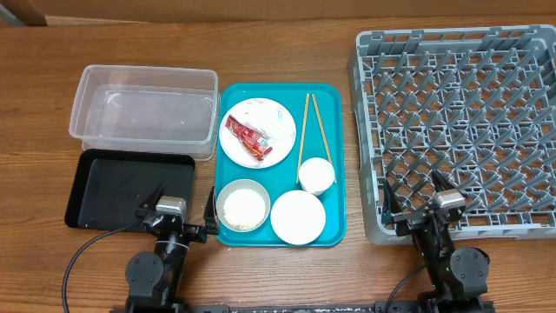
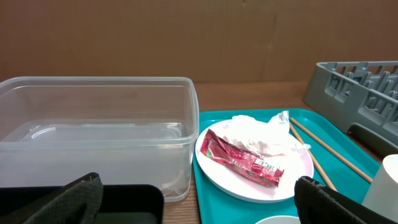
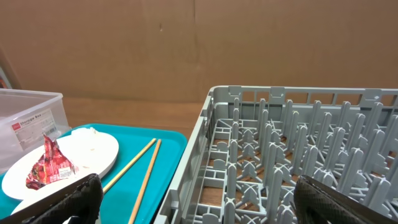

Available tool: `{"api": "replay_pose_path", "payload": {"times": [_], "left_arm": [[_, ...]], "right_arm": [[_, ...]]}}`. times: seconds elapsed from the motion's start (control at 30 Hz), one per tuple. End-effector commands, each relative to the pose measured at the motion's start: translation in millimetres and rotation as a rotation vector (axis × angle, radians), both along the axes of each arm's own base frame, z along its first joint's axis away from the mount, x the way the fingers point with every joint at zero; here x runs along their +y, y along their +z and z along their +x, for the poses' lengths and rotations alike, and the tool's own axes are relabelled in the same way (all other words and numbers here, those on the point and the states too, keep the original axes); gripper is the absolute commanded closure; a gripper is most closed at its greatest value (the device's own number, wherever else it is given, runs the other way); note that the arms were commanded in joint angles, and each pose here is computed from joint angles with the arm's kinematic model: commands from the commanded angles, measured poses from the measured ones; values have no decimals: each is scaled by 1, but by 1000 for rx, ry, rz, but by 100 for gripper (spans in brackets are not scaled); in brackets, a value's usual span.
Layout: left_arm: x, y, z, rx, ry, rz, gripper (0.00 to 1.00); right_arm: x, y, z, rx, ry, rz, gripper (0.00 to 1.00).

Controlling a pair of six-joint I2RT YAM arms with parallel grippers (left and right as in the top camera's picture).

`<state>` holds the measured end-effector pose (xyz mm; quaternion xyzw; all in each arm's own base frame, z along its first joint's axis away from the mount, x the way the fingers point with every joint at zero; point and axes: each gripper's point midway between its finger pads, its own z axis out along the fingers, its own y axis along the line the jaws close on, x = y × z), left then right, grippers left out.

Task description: Sort waste into correct bins and load items into the dishwasher

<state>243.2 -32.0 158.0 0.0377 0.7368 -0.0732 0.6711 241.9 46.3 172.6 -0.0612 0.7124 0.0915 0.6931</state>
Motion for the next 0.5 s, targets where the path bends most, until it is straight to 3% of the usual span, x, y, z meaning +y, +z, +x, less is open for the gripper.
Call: {"api": "replay_pose_path", "payload": {"times": [0.0, 0.47], "left_arm": [[0, 0, 0, -6, -1, -4, 0], [-8, 1, -2, -8, -49, -32, 0]], "right_arm": [[0, -2, 0, -5, -2, -4, 0], [0, 2, 0, -18, -1, -2, 0]]}}
